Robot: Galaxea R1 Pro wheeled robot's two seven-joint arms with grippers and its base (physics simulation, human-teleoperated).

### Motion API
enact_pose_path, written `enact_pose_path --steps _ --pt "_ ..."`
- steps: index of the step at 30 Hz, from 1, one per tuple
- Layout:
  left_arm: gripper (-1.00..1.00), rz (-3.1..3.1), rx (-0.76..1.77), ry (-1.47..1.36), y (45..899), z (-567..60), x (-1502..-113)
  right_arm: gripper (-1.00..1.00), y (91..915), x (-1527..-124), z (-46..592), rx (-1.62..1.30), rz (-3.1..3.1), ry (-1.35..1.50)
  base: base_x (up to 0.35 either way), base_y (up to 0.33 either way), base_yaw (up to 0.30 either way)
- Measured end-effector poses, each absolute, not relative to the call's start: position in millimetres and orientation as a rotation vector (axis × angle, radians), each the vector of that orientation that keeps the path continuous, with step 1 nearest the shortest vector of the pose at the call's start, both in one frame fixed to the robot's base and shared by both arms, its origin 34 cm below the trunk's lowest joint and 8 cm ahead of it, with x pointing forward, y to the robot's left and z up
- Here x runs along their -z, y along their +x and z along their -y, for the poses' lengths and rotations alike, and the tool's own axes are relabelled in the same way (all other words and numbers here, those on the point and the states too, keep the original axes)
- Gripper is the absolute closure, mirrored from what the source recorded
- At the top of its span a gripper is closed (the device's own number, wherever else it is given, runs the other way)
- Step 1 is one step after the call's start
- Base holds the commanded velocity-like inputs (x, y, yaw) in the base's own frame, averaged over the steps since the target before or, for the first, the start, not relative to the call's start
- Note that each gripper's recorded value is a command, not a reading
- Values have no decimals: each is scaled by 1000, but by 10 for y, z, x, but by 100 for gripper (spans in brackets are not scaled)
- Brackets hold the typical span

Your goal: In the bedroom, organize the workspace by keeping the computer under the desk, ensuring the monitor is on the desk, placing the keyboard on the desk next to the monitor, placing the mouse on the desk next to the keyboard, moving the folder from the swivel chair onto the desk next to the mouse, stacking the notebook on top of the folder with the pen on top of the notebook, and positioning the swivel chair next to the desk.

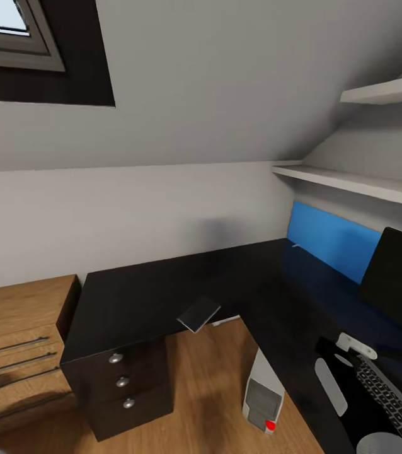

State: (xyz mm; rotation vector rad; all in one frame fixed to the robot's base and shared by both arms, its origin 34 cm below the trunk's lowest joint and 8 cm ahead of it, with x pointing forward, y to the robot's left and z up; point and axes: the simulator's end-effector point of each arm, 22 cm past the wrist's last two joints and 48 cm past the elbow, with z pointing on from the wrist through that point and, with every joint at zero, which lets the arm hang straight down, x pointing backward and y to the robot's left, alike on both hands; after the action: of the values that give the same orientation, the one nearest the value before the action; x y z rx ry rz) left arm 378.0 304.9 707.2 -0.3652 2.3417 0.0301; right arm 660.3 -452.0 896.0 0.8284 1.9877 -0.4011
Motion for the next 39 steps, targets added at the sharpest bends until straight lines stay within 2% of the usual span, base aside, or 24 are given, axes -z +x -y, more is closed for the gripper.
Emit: enact_pose_path --steps 6,25,39 --pt "-100 -2341 -29 -364 3780 -3046 -7073 100 6626 -8972 4491 396 -1987 818 75 0 -7" --pt "-100 -2343 -27 -363 3774 -3039 -7068 100 6659 -8877 4478 422 -1967 720 295 0 0" --pt "-100 -2340 -26 -363 3785 -3030 -7074 100 6895 -8693 4779 471 -1936 636 18 0 0"
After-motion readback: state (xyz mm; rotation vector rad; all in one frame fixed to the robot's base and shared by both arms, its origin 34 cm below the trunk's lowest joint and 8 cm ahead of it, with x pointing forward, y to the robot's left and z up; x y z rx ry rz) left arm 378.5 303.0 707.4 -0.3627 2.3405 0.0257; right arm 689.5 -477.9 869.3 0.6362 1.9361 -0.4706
